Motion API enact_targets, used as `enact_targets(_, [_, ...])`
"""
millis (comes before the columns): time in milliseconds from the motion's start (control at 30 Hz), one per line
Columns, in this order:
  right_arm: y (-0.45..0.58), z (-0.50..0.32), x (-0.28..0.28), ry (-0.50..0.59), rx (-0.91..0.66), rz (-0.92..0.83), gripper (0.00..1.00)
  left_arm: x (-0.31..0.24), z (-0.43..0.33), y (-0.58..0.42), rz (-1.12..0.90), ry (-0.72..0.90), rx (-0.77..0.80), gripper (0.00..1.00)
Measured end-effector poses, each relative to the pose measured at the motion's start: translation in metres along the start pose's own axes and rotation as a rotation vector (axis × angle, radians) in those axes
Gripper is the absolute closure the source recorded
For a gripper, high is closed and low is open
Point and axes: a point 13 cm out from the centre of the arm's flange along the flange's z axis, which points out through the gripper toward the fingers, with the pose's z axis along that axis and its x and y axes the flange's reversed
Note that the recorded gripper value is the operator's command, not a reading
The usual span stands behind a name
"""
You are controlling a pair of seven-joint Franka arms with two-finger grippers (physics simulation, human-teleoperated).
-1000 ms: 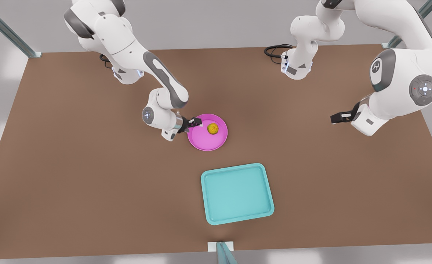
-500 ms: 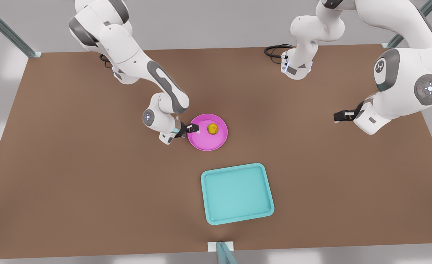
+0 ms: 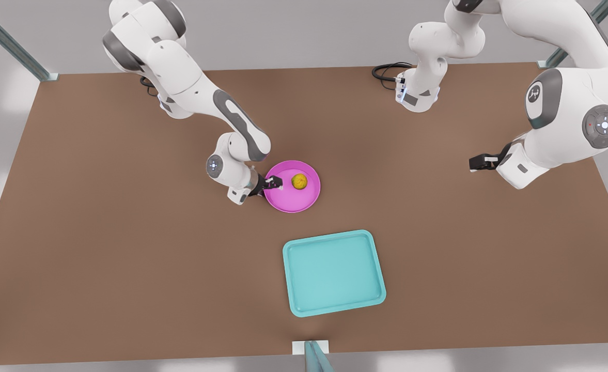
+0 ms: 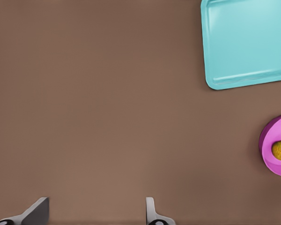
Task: Place the orange on the plate with the left arm and the plate on the tray with the right arm
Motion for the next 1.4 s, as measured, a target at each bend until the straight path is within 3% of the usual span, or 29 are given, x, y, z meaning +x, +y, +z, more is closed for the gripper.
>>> enact_targets(33, [0.001,-0.001,-0.001,-0.002,-0.001,-0.002,0.07,0.0,0.0,0.0,0.002,0.0,0.0,0.0])
enact_targets(100, [0.001,-0.002,-0.001,-0.003,-0.001,-0.004,0.08,0.0,0.0,0.0,0.005,0.0,0.0,0.0])
enact_targets(200, [0.0,-0.002,-0.002,-0.004,-0.001,-0.006,0.37,0.0,0.0,0.0,0.007,0.0,0.0,0.0])
enact_targets(267, [0.0,-0.002,-0.002,-0.003,-0.001,-0.009,0.49,0.0,0.0,0.0,0.009,0.0,0.0,0.0])
enact_targets(567, [0.001,-0.003,-0.004,-0.006,-0.005,-0.022,0.79,0.001,-0.001,-0.001,0.016,0.001,0.0,0.0])
enact_targets(867, [0.035,-0.033,-0.043,-0.064,-0.06,-0.051,0.79,0.0,0.001,-0.001,0.022,0.01,0.0,0.0])
enact_targets(1067, [0.073,-0.062,-0.099,-0.112,-0.147,-0.071,0.79,0.001,0.001,-0.001,0.024,0.012,0.0,0.0])
enact_targets(1400, [0.161,-0.043,-0.22,-0.179,-0.345,-0.129,0.79,0.002,0.0,-0.002,0.024,0.012,0.001,0.0])
